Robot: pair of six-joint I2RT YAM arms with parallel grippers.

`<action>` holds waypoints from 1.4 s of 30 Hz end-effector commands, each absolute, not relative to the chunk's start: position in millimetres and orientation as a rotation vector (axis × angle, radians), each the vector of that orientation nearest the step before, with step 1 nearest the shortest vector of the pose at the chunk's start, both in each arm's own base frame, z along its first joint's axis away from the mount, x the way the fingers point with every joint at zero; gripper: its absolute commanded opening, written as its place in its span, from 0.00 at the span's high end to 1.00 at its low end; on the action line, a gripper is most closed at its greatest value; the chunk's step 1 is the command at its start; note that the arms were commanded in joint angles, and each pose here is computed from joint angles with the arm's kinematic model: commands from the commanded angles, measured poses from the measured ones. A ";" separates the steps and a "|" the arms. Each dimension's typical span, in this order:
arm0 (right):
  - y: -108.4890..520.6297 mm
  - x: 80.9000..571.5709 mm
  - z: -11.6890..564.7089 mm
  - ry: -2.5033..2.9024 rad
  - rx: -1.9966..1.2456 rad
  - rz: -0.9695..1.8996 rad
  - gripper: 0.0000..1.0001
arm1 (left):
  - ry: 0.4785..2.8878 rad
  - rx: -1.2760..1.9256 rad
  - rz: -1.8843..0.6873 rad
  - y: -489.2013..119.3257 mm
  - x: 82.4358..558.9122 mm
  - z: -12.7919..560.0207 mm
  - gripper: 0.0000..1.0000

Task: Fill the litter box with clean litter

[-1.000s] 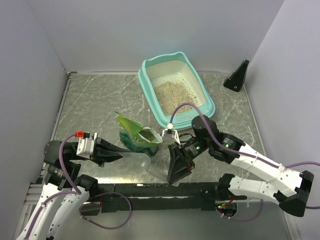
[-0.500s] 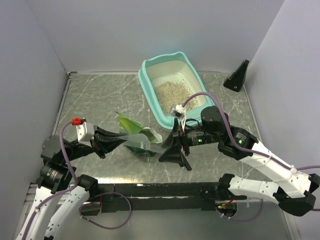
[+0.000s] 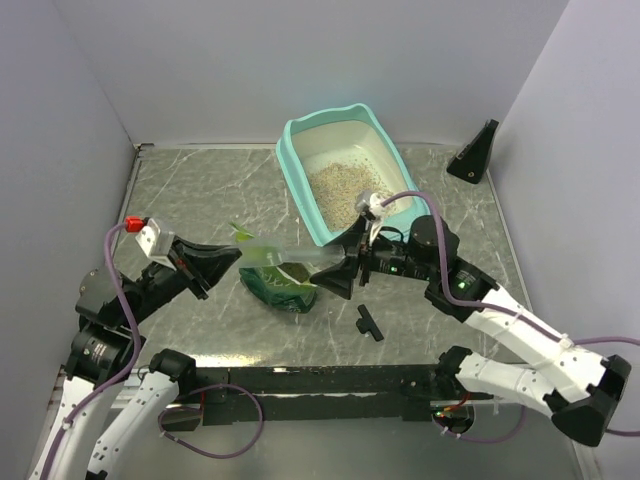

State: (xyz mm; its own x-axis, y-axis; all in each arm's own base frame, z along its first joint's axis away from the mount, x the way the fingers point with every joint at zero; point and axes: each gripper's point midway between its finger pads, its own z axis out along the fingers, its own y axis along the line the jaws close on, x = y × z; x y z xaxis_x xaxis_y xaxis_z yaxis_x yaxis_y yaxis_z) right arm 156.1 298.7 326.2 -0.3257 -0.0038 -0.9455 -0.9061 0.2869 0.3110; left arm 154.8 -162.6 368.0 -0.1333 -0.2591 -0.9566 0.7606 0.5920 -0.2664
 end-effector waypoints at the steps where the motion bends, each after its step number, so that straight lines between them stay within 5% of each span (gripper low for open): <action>1: 289.7 148.4 362.6 1.273 -0.886 1.414 0.07 | 1.478 0.312 -0.884 -150.3 170.9 377.4 0.99; 19: 265.9 146.8 346.4 1.125 -0.882 1.620 0.11 | 1.512 0.217 -1.065 -165.3 173.9 363.5 0.99; 42: 272.1 168.1 358.2 1.155 -0.900 1.506 0.11 | 1.518 0.242 -1.202 -175.0 152.1 366.5 0.99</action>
State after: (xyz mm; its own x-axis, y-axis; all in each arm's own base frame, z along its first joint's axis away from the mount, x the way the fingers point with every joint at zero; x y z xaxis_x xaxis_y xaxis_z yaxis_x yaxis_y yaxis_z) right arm 169.9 274.2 330.1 -0.3456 0.2234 -0.9114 -0.9379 -0.0510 0.3431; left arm 164.4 -173.0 353.9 -0.3616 -0.4268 -0.8289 0.6661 0.5039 -0.5499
